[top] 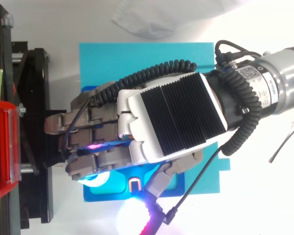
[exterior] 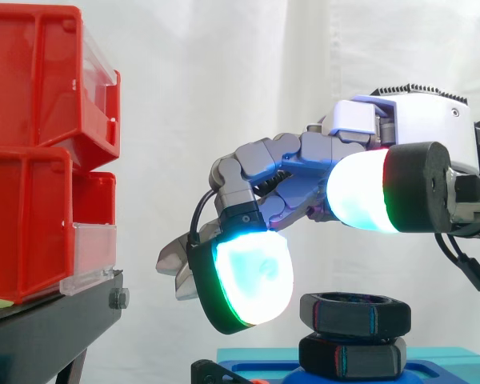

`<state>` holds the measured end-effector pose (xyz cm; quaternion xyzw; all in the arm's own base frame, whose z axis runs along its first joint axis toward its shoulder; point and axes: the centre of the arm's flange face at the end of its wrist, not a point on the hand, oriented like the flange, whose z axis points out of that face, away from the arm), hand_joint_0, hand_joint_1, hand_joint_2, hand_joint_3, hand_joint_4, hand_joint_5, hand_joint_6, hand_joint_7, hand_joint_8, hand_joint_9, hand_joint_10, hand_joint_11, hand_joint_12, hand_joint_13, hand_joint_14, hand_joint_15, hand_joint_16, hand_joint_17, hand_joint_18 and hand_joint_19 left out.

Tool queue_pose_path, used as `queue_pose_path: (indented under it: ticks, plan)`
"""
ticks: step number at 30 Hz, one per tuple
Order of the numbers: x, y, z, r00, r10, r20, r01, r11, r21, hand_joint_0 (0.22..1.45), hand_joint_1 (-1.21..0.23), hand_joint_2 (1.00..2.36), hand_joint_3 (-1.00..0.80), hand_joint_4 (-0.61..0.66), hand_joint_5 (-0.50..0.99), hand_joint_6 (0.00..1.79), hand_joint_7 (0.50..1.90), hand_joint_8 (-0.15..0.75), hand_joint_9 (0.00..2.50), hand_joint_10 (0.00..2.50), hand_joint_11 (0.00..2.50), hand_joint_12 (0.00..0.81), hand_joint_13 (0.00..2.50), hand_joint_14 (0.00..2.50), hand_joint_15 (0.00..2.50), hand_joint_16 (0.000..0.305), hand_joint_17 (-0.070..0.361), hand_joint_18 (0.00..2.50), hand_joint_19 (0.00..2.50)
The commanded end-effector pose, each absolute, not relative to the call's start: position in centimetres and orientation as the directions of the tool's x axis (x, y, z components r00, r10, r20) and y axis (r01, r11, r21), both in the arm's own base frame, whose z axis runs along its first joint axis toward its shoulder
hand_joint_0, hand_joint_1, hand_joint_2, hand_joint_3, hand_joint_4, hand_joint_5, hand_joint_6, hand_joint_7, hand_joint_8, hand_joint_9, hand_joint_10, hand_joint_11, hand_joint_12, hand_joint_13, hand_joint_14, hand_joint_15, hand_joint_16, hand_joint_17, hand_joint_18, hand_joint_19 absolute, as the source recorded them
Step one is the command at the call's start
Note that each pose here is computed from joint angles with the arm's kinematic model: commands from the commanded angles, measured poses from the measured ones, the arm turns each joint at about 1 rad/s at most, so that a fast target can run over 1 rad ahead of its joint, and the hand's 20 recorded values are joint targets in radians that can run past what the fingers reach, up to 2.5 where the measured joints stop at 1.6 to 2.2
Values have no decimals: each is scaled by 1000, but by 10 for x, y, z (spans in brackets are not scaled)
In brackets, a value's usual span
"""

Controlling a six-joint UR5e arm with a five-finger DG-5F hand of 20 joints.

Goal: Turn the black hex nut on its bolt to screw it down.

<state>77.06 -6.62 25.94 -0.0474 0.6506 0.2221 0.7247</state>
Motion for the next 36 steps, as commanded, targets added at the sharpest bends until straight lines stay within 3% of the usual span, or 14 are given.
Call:
queue_pose_path:
  ticks: [1, 12, 36]
  plan:
    - [770, -69, 259, 54, 260, -964, -382, 897, 220, 496, -200, 1000, -500, 247, -52, 517, 1416, 291, 726, 12, 317, 361, 531, 3, 91, 58, 130, 576, 454]
    - [768, -77, 258, 45, 257, -965, -386, 896, 220, 497, -201, 1000, -500, 228, -63, 634, 1258, 295, 757, 12, 316, 361, 535, 3, 90, 57, 129, 584, 448]
    - [758, -114, 258, 32, 245, -969, -421, 882, 210, 501, -197, 1000, -500, 228, -59, 698, 1218, 298, 821, 12, 324, 360, 549, 3, 86, 57, 128, 600, 445]
